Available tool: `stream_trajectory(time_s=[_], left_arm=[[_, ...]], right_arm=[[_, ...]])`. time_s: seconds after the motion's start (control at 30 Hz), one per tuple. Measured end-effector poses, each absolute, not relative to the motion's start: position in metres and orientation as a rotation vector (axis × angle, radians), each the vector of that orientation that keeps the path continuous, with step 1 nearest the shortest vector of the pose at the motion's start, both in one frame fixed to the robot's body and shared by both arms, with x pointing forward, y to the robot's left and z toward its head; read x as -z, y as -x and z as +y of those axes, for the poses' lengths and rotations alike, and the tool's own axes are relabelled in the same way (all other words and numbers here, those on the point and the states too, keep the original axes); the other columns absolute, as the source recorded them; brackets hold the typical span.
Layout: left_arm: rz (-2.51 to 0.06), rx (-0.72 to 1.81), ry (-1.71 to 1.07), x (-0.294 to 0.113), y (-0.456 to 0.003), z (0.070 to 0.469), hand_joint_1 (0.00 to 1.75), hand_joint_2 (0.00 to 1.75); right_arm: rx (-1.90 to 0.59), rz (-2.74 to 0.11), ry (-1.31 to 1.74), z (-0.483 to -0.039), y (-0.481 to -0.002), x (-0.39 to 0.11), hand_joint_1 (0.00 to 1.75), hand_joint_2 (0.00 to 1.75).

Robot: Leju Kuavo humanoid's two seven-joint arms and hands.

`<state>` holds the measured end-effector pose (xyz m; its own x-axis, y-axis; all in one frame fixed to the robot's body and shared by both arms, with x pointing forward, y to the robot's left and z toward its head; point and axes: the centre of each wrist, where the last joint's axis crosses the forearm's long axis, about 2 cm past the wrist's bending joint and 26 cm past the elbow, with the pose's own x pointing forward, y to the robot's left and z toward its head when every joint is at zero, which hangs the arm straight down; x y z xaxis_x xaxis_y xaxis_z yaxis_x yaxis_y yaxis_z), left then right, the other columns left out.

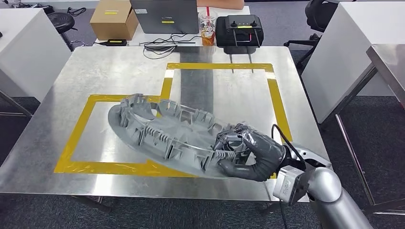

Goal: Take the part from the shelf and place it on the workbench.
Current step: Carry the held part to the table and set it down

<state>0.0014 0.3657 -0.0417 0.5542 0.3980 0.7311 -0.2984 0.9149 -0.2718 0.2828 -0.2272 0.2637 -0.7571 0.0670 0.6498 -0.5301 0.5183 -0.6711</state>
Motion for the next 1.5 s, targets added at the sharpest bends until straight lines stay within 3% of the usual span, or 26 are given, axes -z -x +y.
stream_trajectory(time_s=[0.27, 0.47, 0.9, 1.5], left_arm=[[-0.907, -0.401, 0.121, 0.041, -0.001, 0.366, 0.0, 1.75], [-0.916, -0.386, 0.126, 0.041, -0.004, 0.365, 0.0, 1.75], [-0.926, -0.37, 0.132, 0.042, -0.009, 0.363, 0.0, 1.75], [-0.951, -0.355, 0.144, 0.044, -0.02, 0.361, 0.0, 1.75]], right_arm=[[-1.395, -2.082, 0.387, -0.261, -0.307, -0.28, 1.69, 1.75], [-1.53, -1.89, 0.585, -0.284, -0.33, -0.275, 1.69, 1.75], [-1.824, -1.504, 0.674, -0.297, -0.391, -0.239, 1.69, 1.75], [-1.978, -1.404, 0.509, -0.23, -0.428, -0.214, 1.69, 1.75]])
